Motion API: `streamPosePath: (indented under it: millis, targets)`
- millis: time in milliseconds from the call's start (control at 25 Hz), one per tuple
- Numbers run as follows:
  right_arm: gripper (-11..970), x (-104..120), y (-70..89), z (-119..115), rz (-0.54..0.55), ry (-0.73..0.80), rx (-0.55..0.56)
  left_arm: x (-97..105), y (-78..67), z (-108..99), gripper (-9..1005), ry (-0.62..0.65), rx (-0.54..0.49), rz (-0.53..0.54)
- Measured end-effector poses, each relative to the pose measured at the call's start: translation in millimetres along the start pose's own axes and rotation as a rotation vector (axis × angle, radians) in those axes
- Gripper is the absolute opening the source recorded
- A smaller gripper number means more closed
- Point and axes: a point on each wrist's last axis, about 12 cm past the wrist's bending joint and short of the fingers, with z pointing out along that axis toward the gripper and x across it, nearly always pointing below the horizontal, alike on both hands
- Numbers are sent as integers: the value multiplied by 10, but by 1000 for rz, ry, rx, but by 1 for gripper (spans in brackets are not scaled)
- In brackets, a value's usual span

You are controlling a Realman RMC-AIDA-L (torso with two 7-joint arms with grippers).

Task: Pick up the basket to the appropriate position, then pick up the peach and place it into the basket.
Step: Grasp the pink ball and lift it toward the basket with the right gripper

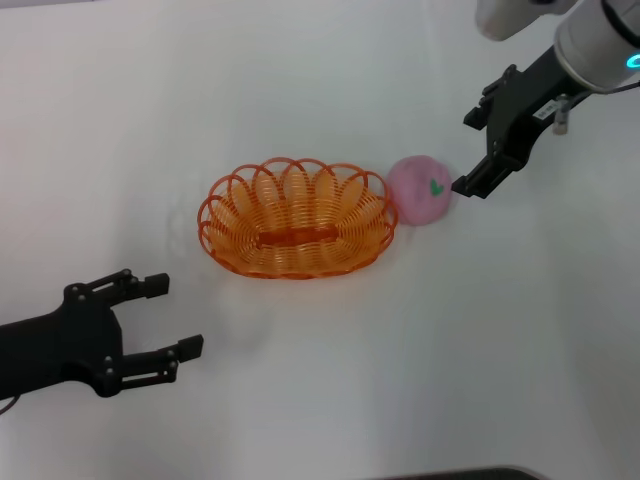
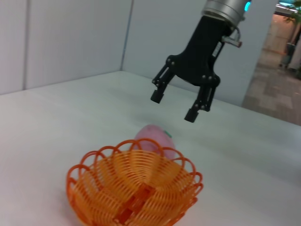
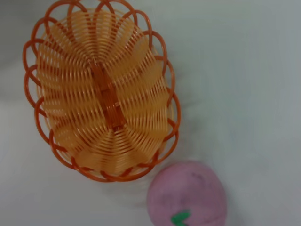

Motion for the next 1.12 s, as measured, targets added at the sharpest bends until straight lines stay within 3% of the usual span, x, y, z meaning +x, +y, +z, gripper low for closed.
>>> streamPosePath:
  millis: [480,1120]
  targets:
    - [944,-149,123,288,-95,35,3,11,-19,-15,861,-7,9,-6]
    - [944,-205,152,470,-108,24,-3,11,-28,-7,861,-6,18,-9]
